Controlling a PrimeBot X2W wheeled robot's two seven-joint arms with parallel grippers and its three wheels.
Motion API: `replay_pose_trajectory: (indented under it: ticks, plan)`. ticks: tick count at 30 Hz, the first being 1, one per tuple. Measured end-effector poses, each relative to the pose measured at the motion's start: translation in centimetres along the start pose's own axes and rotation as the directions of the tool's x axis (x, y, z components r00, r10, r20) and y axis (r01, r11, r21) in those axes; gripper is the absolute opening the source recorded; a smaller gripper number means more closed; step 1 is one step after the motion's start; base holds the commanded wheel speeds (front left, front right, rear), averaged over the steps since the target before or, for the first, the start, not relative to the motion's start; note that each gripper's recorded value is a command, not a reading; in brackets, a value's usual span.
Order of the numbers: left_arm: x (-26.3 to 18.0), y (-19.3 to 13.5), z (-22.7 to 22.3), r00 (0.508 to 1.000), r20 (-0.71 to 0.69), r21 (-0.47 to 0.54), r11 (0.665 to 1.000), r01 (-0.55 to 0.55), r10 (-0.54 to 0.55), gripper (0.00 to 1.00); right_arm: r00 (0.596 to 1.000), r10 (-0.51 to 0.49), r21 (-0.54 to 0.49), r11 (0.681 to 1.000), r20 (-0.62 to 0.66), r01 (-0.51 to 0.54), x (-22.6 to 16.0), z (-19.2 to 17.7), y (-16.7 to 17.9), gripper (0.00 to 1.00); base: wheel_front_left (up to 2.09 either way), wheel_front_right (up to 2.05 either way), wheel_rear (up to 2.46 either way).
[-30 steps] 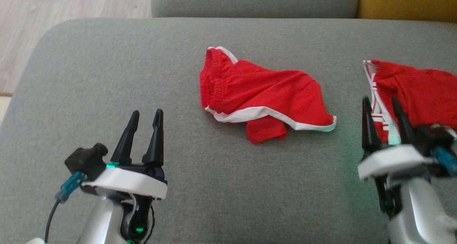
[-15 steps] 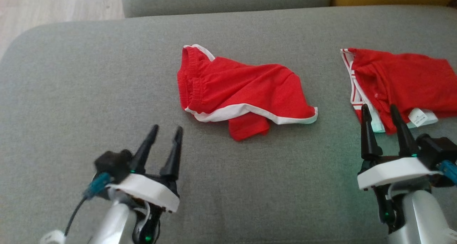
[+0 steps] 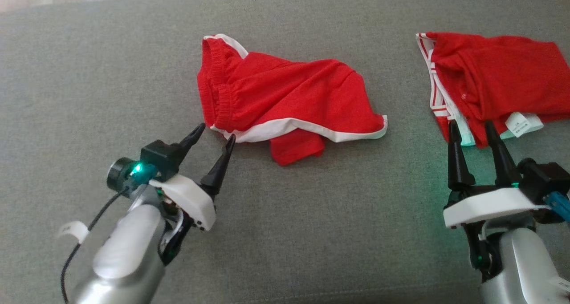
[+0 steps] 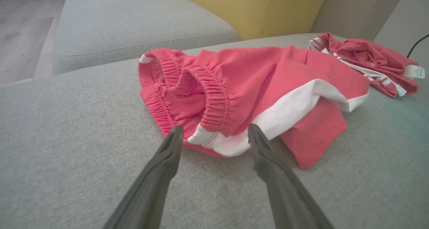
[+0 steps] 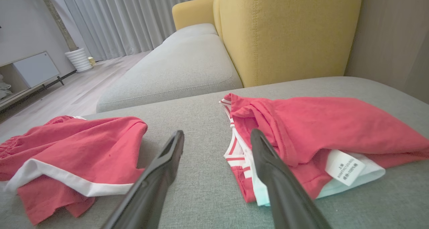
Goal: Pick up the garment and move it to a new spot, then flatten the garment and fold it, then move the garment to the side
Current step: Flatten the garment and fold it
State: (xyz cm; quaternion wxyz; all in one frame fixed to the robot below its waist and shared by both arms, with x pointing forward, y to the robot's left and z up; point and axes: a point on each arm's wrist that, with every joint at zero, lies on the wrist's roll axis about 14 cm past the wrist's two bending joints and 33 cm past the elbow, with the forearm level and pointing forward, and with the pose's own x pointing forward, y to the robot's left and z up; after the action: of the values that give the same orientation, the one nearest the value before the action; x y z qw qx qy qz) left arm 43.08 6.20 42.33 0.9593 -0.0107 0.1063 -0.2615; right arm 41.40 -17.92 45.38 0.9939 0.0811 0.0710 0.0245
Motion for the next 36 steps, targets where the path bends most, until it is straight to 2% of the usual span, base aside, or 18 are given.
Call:
replay_pose_trajectory:
  ticks: [14,24,25,26,27,28,36]
  plan:
    - [2.2,1.3,-1.1,0.997,-0.062,0.045,0.997,0.058,-0.056,1.0,1.0,-0.023,0.001,1.0,-0.019,0.023,0.8,-1.2,-0.9,1.0,0.0,0.0,0.0]
    - [2.5,1.2,-2.2,0.991,-0.105,0.016,0.997,0.081,-0.079,1.0,1.0,-0.026,0.001,1.0,-0.018,0.026,1.4,-1.1,-1.1,1.0,0.0,0.0,0.0]
    - [2.5,1.2,-2.2,0.991,-0.107,0.012,0.997,0.081,-0.079,0.96,0.999,-0.026,0.001,1.0,-0.02,0.026,1.4,-1.2,-1.1,1.0,0.0,0.0,0.0]
    - [2.4,1.2,-2.3,0.991,-0.109,0.003,0.997,0.08,-0.08,0.48,0.999,-0.025,0.0,1.0,-0.023,0.025,1.4,-1.3,-1.0,1.0,0.0,0.0,0.0]
    - [2.4,1.1,-2.4,0.991,-0.11,-0.007,0.997,0.079,-0.08,0.1,0.999,-0.023,0.0,1.0,-0.026,0.023,1.5,-1.4,-1.0,1.0,0.0,0.0,0.0]
    - [2.3,1.1,-2.4,0.991,-0.111,-0.013,0.997,0.079,-0.08,0.0,0.999,-0.021,0.0,1.0,-0.028,0.021,1.5,-1.5,-0.9,1.0,0.0,0.0,0.0]
    - [2.0,1.9,-0.3,0.997,-0.052,-0.035,0.998,0.054,-0.055,0.0,0.997,0.018,-0.003,1.0,-0.072,-0.018,2.2,-2.4,0.5,1.0,0.0,0.0,0.0]
